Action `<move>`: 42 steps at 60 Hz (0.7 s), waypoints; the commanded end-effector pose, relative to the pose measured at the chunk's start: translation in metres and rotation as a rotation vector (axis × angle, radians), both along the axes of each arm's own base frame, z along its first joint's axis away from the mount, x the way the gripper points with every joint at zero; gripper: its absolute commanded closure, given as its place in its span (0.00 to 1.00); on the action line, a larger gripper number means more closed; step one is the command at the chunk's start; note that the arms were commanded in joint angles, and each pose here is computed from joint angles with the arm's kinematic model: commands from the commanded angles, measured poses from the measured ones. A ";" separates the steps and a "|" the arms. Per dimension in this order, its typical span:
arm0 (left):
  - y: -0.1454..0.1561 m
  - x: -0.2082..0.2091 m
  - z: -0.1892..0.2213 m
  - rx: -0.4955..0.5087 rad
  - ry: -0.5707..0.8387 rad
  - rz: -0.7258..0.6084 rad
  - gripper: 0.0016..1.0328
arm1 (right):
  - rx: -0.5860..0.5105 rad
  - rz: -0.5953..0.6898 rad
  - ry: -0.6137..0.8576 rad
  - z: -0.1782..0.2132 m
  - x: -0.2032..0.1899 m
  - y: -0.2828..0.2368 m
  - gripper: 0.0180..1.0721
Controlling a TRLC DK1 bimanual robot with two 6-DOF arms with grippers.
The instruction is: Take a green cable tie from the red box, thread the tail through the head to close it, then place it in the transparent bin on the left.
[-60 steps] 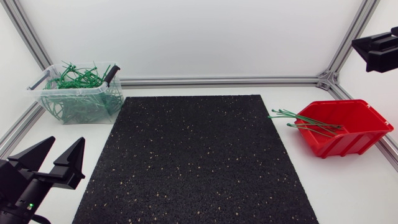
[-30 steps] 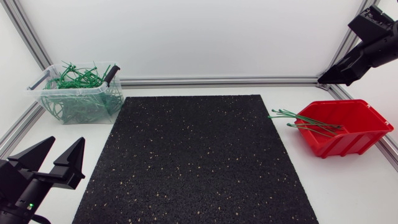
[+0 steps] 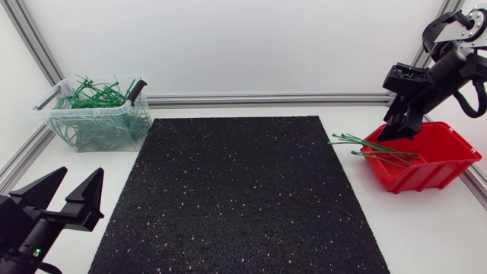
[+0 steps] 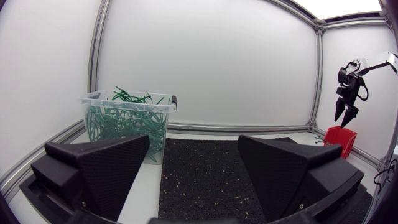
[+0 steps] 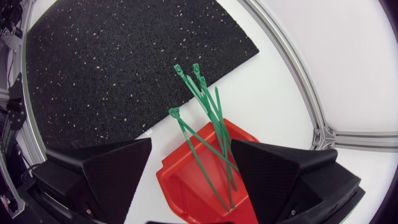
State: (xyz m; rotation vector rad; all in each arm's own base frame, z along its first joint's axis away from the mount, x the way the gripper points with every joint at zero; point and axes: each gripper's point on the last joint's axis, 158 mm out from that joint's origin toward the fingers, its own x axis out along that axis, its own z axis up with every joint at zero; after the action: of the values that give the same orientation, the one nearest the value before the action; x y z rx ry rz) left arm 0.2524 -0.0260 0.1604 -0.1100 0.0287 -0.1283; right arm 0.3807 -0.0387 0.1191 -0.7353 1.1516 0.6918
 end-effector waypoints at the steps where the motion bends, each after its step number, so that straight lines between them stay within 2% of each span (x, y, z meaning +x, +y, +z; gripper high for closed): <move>1: -0.001 0.001 -0.024 -0.012 0.054 0.000 0.04 | -0.025 0.060 0.061 -0.030 -0.007 0.006 0.18; 5: -0.001 0.001 -0.024 -0.011 0.056 -0.002 0.04 | -0.040 0.103 0.067 -0.041 -0.010 0.011 0.27; 12: -0.001 0.001 -0.024 -0.011 0.056 -0.002 0.04 | -0.081 0.148 0.068 -0.059 -0.012 0.011 0.33; 18: -0.001 0.001 -0.024 -0.011 0.056 -0.002 0.04 | -0.119 0.185 0.057 -0.072 -0.012 0.009 0.44; 32: -0.002 0.001 -0.024 -0.011 0.057 -0.006 0.04 | -0.158 0.242 0.050 -0.091 -0.010 0.004 0.44; 37: -0.002 0.001 -0.025 -0.011 0.059 -0.006 0.04 | -0.173 0.258 0.039 -0.096 -0.009 0.005 0.56; 42: -0.002 0.001 -0.025 -0.011 0.060 -0.006 0.04 | -0.173 0.265 0.040 -0.099 -0.008 0.006 0.58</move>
State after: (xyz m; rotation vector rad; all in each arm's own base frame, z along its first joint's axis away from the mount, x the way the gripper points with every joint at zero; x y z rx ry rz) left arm 0.2522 -0.0276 0.1604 -0.1100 0.0291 -0.1344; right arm 0.3791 -0.0365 0.0344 -1.0165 1.1568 0.7859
